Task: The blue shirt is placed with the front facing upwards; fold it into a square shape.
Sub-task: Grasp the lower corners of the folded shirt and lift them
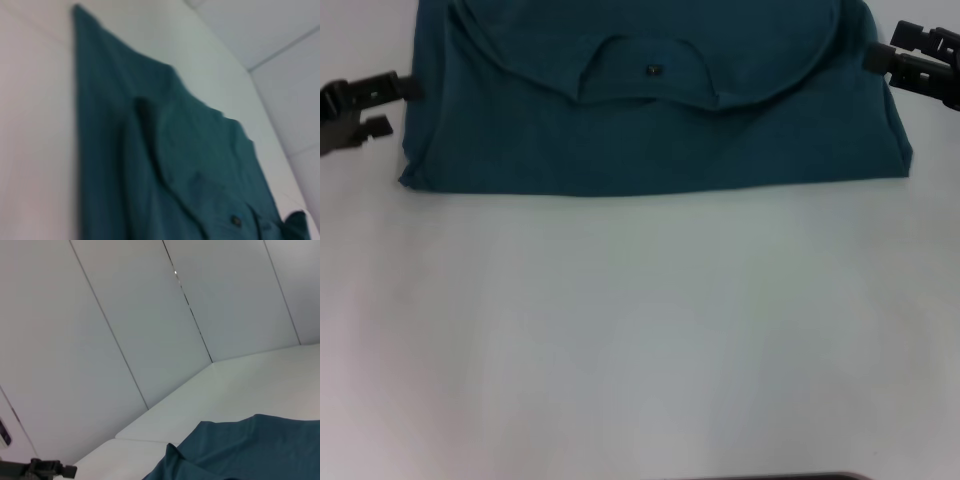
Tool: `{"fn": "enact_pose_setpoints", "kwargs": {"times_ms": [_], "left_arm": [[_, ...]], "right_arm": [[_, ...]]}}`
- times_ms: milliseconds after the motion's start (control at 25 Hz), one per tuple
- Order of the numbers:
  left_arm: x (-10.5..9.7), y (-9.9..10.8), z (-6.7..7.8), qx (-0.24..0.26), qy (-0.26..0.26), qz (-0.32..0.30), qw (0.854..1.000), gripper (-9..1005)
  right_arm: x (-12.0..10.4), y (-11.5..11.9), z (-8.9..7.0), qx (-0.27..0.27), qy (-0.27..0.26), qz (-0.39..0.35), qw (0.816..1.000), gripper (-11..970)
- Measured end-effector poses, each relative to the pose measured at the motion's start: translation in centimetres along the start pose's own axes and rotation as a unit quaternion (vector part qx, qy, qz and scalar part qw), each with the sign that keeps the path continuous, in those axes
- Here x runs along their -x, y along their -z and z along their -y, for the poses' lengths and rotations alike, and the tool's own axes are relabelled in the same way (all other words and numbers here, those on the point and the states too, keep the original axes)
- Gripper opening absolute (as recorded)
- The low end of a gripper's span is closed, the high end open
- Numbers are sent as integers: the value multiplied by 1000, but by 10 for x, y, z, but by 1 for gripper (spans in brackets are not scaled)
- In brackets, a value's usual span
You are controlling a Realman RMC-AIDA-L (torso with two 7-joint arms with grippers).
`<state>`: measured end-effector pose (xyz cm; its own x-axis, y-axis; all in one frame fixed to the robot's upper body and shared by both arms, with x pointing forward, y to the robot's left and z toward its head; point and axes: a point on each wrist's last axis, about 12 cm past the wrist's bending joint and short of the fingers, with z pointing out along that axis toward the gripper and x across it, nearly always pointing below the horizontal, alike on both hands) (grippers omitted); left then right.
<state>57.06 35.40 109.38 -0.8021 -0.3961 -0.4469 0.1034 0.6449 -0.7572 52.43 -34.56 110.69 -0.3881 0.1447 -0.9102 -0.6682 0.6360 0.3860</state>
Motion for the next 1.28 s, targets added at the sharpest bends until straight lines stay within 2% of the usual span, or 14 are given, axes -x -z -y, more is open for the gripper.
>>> {"fn": "enact_pose_setpoints", "kwargs": {"times_ms": [80, 400, 760, 1280], "left_arm": [[-9, -5, -8, 8, 31, -1, 999, 934], [-24, -14, -12, 6, 59, -1, 998, 935], [-21, -14, -20, 37, 65, 19, 997, 935], [-26, -18, -22, 45, 81, 8, 996, 934]], "right_arm": [[0, -2, 0, 0, 0, -1, 1000, 902], [0, -6, 2, -4, -2, -3, 1000, 901], [-2, -7, 2, -2, -10, -3, 1000, 900], [-4, -4, 2, -6, -14, -2, 1000, 900]]}}
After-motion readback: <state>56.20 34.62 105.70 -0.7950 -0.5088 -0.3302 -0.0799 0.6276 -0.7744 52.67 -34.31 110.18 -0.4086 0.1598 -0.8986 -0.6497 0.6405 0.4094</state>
